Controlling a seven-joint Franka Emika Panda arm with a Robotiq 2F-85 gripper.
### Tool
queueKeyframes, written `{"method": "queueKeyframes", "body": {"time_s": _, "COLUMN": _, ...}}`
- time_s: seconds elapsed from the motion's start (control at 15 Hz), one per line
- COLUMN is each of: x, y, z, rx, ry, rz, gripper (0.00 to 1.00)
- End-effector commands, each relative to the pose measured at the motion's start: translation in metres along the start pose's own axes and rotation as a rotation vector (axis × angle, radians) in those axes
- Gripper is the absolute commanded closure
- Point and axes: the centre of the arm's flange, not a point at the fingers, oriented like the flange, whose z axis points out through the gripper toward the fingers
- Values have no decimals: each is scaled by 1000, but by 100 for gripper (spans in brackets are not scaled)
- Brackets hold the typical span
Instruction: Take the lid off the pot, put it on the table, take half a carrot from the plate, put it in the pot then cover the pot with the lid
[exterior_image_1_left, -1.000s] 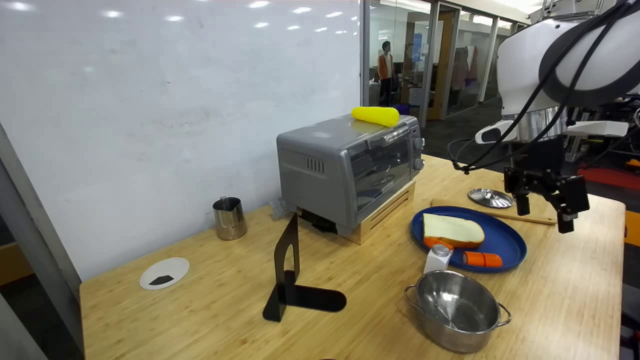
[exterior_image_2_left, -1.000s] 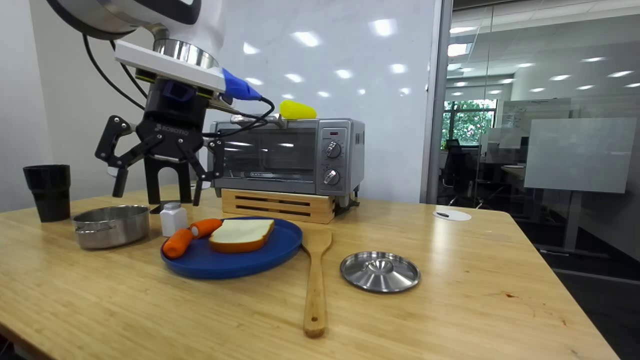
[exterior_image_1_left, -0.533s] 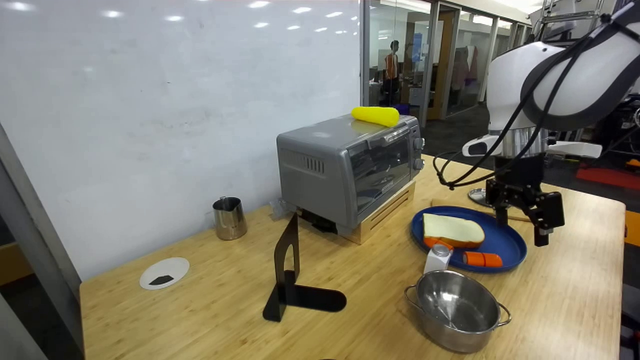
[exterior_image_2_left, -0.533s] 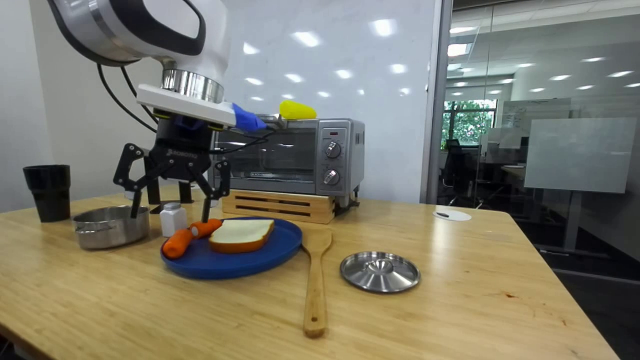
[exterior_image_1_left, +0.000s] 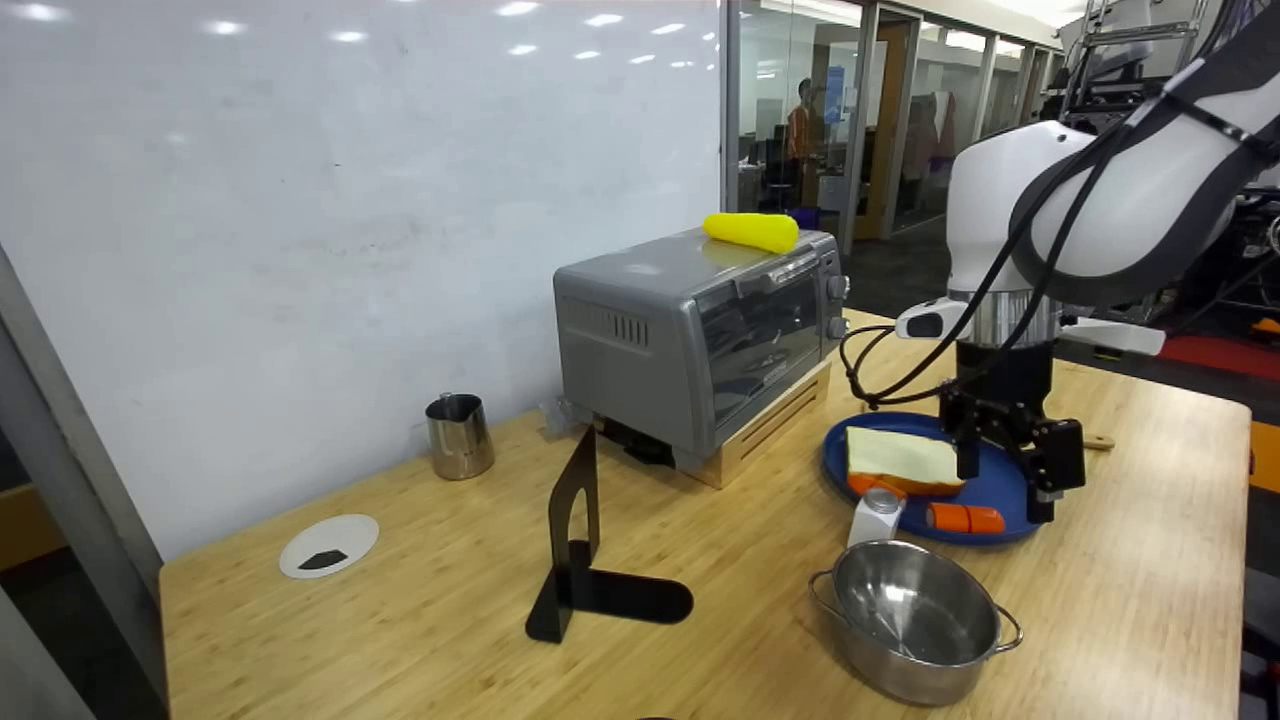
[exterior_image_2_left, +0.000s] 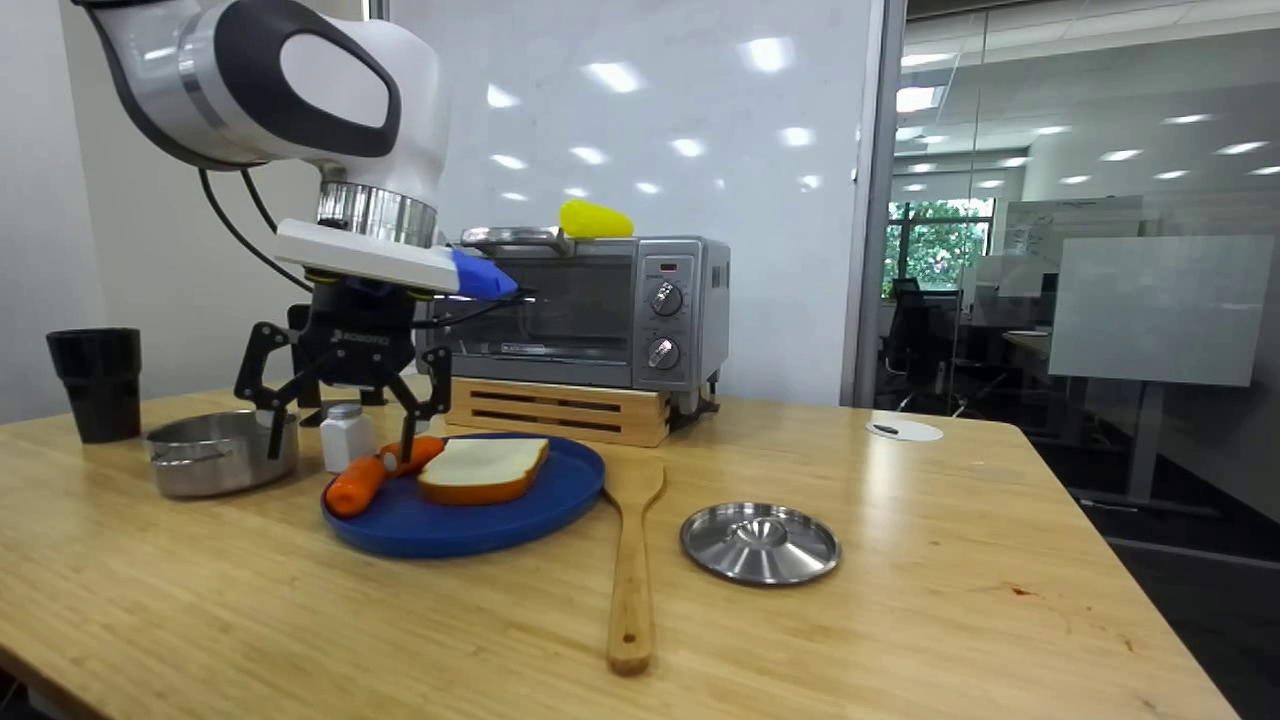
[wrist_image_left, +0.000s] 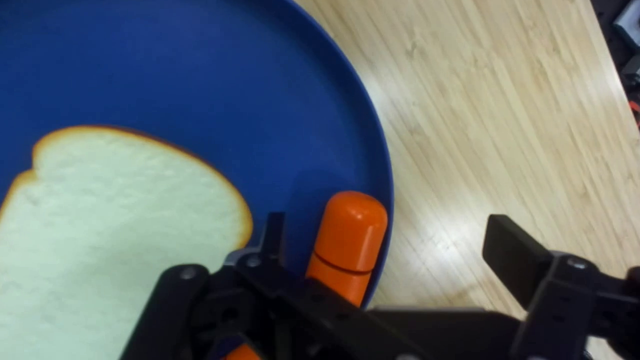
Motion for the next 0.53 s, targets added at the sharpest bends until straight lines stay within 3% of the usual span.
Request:
{"method": "queueKeyframes", "body": {"time_s": 0.0, "x": 7, "y": 11, "z": 10, "rx": -16, "ry": 21, "rz": 12, "gripper": 0}}
{"method": "queueKeyframes", "body": {"time_s": 0.47, "x": 14, "y": 13, "z": 17, "rx": -16, "ry": 37, "rz": 13, "gripper": 0}}
